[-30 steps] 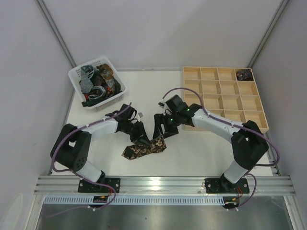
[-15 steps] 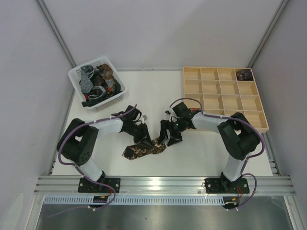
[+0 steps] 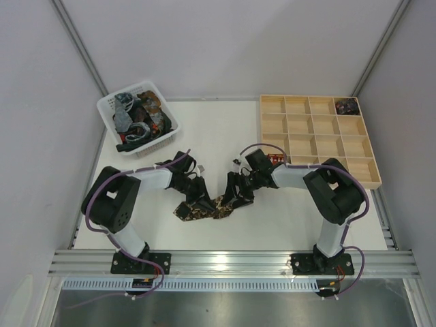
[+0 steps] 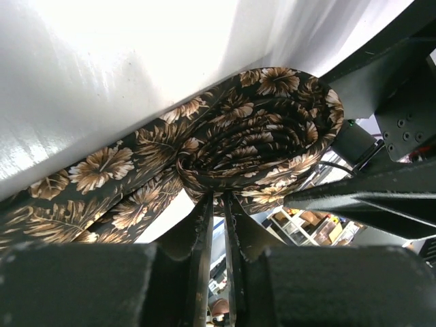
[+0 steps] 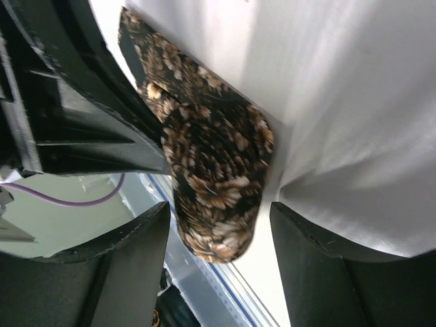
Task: Roll the ties
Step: Roll the tie
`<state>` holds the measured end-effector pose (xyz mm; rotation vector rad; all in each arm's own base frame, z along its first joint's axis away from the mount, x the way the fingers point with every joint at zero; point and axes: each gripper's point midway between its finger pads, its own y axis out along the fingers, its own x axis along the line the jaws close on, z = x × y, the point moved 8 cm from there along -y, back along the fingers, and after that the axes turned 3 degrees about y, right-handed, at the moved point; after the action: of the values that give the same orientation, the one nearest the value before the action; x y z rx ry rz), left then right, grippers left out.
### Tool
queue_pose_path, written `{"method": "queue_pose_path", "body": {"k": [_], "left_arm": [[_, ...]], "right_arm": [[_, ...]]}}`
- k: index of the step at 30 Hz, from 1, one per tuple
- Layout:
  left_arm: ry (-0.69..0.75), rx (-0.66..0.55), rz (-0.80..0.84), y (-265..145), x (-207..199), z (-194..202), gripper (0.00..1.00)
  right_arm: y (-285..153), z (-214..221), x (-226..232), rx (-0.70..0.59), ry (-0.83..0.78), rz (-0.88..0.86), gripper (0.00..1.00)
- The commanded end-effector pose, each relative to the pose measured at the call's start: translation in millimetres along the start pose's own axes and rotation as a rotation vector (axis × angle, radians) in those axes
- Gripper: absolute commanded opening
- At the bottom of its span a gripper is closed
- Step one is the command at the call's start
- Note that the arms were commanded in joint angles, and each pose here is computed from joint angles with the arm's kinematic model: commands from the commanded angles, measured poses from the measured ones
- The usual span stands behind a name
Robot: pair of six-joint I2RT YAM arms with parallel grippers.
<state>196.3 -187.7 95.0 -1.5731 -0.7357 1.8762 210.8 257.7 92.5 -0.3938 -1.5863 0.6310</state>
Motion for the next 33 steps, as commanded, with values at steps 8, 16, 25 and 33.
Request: {"method": "queue_pose_path", "body": {"k": [8,16,25,33], "left_arm": [[0.035,-0.020,0.003,1,3,-9,0.16],[0.060,-0.037,0.002,-4,-4,-13,0.16],[0.073,-0.093,-0.012,-21,-7,-20,0.18],[0.055,-0.104,-0.028,-22,2,-26,0.18]], "right_arm": [[16,-6,16,0.002,-0.001,-0.074,0.53],[14,-7,20,0.014,0.044,-0.029,0.37],[3,-8,23,0.022,0.079,0.001,0.33],[-1,-9,17,-0.016,0.111,0.052,0.50]]}}
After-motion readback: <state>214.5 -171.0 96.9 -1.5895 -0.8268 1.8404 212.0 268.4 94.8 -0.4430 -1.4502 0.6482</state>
